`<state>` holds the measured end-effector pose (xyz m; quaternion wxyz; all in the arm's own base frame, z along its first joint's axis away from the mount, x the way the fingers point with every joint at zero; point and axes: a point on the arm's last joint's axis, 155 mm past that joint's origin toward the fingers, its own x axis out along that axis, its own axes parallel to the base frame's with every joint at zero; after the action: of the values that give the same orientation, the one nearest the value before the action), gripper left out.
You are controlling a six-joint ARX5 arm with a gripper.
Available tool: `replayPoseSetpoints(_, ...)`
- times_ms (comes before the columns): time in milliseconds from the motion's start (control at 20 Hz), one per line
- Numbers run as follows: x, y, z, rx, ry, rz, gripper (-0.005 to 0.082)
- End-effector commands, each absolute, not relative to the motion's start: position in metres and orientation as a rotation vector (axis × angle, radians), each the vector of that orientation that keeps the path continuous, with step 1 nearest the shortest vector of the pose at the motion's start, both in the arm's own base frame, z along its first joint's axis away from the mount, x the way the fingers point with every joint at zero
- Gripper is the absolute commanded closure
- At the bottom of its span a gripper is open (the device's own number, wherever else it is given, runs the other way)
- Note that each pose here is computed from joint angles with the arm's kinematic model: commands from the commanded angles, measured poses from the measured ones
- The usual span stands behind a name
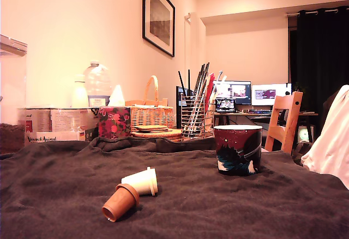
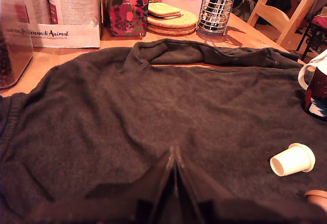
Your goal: Pick up the coffee capsules on the table and drop them inside the coffee cup
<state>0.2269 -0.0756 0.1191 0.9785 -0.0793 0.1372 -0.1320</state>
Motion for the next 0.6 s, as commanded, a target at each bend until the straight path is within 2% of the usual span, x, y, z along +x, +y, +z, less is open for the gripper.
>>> replayPoseSetpoints(0,0.2249,-0.0761,0.103,-0.149,0.323,-0.293,0.0793)
replayPoseSetpoints(550,0.2264,-0.0766,0.1083,-0.154,0.302,-0.295,0.0793)
